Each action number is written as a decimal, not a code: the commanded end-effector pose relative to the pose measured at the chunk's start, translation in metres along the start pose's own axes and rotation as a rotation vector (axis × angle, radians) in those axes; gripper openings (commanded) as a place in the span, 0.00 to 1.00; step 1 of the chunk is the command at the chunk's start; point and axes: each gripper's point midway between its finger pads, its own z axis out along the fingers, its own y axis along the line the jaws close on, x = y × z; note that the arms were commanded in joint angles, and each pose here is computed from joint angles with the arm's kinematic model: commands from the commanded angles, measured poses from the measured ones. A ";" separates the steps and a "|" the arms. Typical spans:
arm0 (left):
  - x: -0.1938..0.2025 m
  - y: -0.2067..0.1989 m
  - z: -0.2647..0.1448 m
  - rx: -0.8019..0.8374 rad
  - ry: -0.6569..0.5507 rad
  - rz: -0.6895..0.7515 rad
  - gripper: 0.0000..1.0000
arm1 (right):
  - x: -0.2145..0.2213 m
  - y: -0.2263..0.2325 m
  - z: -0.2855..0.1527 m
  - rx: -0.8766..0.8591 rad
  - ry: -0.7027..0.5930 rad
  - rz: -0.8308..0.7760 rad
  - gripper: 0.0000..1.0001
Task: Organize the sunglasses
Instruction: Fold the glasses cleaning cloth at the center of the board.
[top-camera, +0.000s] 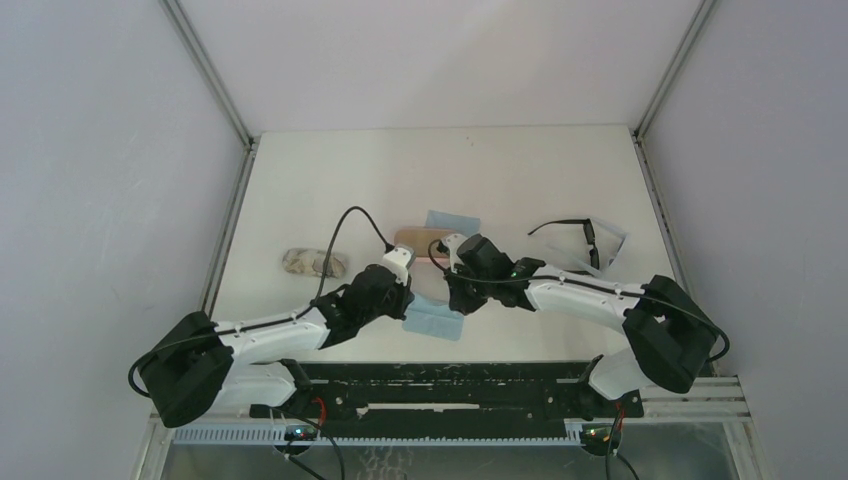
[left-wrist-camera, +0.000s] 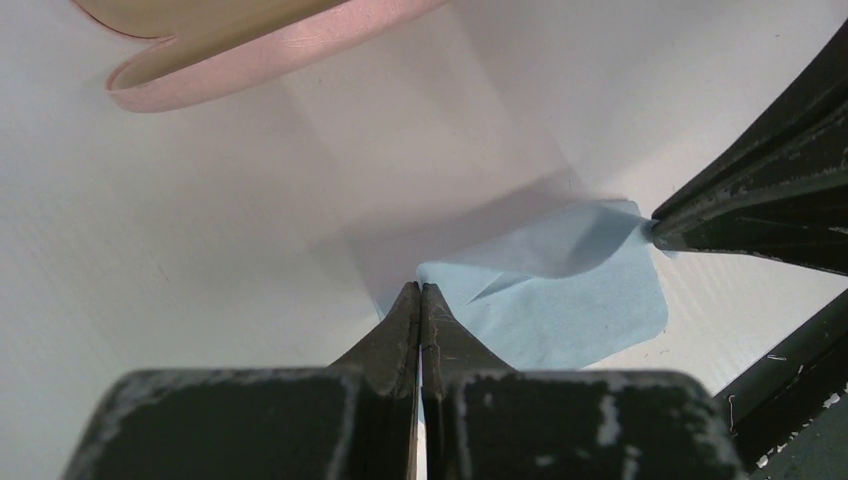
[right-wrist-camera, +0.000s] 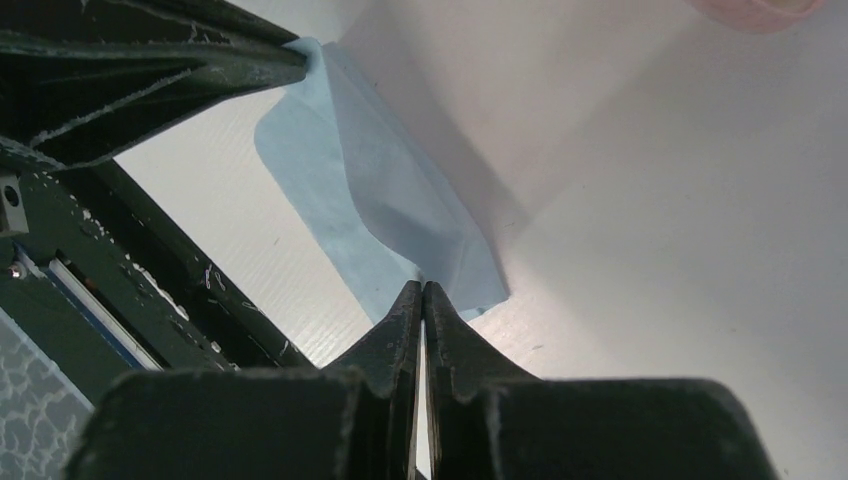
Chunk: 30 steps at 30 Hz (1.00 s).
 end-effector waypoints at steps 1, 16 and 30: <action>0.000 0.006 -0.001 -0.023 -0.008 0.016 0.00 | 0.001 0.006 0.003 -0.032 -0.008 -0.026 0.00; 0.003 0.008 0.000 -0.033 0.010 0.023 0.02 | 0.013 0.015 0.004 -0.073 0.027 -0.025 0.00; 0.013 0.002 -0.001 -0.013 0.029 -0.001 0.06 | 0.026 0.017 0.004 -0.078 0.080 -0.052 0.00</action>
